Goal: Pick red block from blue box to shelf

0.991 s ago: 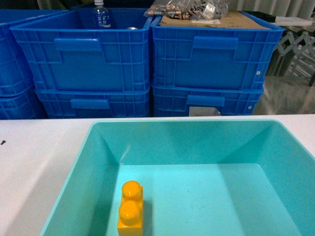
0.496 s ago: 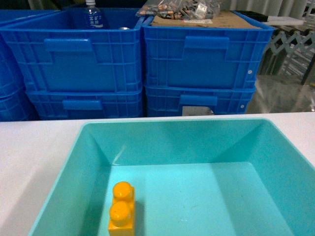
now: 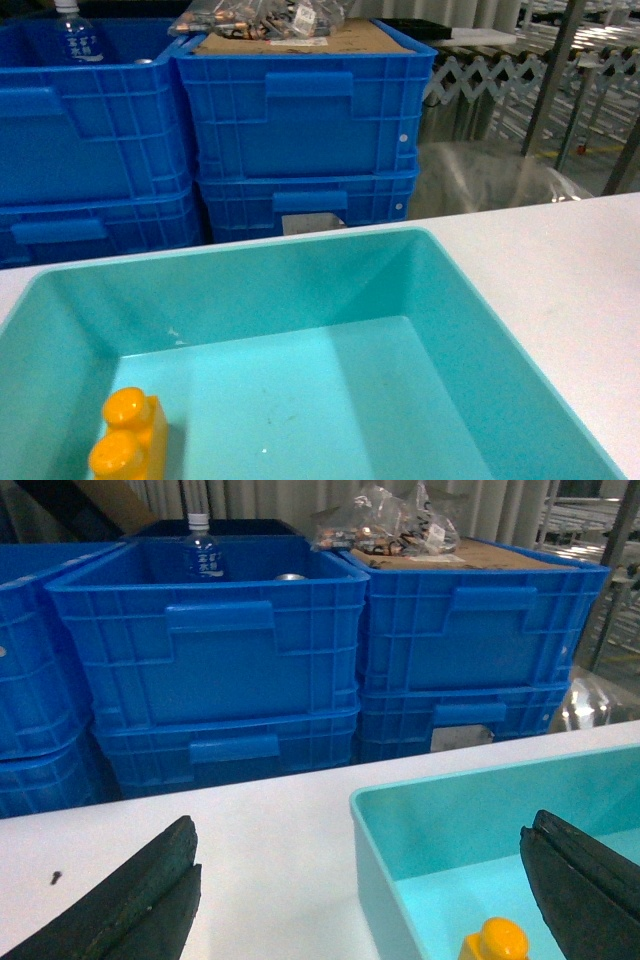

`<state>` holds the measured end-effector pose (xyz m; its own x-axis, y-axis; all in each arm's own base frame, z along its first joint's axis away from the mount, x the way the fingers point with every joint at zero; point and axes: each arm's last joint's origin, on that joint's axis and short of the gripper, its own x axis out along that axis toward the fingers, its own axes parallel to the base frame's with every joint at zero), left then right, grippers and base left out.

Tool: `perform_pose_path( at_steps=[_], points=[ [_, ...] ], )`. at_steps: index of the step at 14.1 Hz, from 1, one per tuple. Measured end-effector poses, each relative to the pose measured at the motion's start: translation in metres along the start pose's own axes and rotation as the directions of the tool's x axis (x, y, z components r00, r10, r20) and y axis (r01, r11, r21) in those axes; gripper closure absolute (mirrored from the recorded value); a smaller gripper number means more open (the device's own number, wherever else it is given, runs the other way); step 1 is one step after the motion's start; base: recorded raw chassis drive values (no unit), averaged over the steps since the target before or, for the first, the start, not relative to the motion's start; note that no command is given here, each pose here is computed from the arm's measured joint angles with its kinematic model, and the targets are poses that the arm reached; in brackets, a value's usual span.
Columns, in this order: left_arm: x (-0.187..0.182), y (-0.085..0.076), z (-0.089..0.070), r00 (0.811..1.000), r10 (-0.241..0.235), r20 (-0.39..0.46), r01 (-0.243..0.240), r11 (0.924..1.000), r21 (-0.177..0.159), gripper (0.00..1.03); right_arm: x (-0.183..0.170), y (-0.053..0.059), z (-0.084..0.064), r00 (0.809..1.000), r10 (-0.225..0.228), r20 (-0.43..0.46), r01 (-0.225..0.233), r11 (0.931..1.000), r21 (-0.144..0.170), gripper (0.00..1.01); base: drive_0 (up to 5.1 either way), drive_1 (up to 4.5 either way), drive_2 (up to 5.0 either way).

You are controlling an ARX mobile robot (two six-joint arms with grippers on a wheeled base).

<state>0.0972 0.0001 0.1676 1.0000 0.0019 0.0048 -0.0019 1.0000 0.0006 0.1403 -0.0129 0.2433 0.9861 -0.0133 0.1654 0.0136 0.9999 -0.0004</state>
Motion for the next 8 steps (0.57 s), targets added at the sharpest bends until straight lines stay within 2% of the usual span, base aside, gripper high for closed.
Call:
perform_pose_path(
  at_steps=[8],
  points=[
    [0.0000, 0.0000, 0.0000, 1.000, 0.000, 0.000, 0.000, 1.0000, 0.000, 0.05, 0.0000, 0.0000, -0.0002, 1.000, 0.000, -0.002, 0.000, 1.0000, 0.002, 0.72, -1.6, -1.60, -1.6]
  ],
)
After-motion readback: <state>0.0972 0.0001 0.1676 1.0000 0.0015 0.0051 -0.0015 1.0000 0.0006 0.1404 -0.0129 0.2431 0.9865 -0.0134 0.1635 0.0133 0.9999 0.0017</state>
